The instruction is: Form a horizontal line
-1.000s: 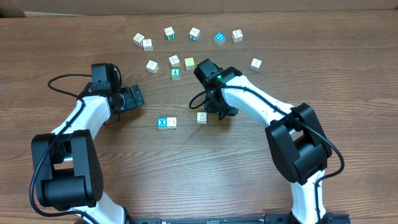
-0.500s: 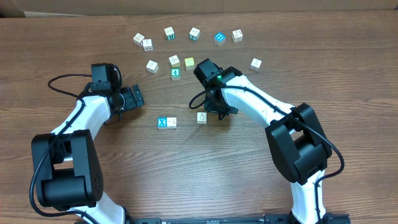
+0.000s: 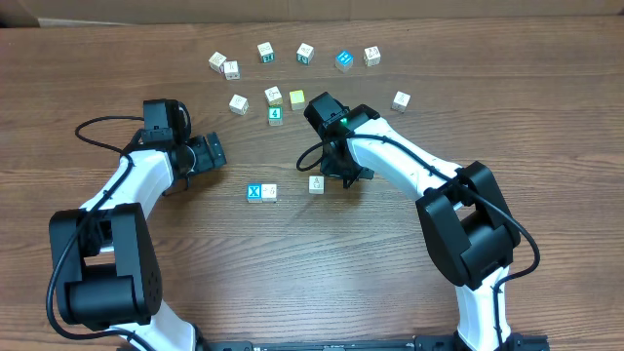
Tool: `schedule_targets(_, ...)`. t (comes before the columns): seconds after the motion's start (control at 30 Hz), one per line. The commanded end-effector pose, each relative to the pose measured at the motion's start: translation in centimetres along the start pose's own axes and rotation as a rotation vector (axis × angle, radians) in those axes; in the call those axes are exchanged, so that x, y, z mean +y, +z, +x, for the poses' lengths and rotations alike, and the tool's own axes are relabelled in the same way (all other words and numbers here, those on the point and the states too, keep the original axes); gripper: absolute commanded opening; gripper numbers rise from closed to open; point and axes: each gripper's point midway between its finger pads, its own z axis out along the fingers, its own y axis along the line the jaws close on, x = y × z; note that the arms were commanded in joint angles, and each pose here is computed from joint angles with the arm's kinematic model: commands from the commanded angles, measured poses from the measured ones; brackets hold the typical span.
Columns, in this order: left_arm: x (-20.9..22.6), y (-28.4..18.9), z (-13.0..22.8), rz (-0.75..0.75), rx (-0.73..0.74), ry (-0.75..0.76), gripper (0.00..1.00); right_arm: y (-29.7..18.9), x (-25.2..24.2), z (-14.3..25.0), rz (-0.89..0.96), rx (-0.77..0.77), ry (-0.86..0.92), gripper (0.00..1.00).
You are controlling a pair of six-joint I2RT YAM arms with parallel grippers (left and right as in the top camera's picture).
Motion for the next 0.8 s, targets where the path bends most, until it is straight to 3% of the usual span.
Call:
schedule_targets(0.0, 0.0, 0.4, 0.5, 0.003, 0.019, -0.01, 0.99, -0.1, 0.0, 0.4, 0.0, 0.01, -0.01, 0.04)
schedule_targets(0.3, 0.0, 0.4, 0.5, 0.003, 0.018, -0.01, 0.99, -0.6, 1.2, 1.2, -0.039, 0.025, -0.032, 0.04)
schedule_targets(0.47, 0.0, 0.4, 0.5, 0.003, 0.019, -0.01, 0.99, -0.9, 3.2, 2.4, -0.151, 0.091, -0.128, 0.04)
schedule_targets(0.77, 0.0, 0.4, 0.5, 0.003, 0.019, -0.01, 1.0, -0.9, 3.3, 2.4, -0.156, 0.09, -0.126, 0.04)
